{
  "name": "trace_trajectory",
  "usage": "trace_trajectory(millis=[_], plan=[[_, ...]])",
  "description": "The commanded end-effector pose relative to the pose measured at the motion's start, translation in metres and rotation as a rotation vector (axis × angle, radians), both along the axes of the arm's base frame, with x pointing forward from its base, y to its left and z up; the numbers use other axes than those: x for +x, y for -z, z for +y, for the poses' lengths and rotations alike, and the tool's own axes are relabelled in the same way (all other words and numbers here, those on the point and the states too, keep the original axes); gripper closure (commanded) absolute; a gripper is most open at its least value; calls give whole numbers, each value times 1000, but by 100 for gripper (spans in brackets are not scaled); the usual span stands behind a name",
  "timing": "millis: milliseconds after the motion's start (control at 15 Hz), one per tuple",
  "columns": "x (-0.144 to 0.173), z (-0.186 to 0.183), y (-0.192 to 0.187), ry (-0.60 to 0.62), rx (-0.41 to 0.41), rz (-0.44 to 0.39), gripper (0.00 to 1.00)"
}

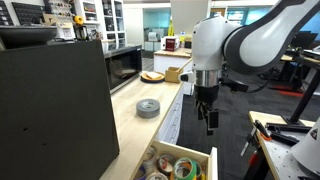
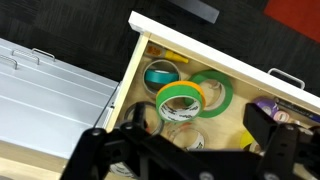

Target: Take the green masking tape out of the drawer and place it on the countertop

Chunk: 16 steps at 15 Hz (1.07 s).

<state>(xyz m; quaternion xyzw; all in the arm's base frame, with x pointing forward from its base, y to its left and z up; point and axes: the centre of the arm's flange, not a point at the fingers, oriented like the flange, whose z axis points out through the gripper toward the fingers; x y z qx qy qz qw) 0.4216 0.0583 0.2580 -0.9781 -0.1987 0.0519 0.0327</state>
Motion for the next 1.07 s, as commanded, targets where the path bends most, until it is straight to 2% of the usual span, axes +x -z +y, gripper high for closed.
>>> trace_trajectory(millis=[0, 533, 733, 1000], plan=[[27, 10, 24, -81, 43, 12, 0], [55, 45, 87, -290, 131, 78, 0], [60, 54, 106, -336, 161, 105, 0], [65, 49, 128, -364, 195, 138, 0]])
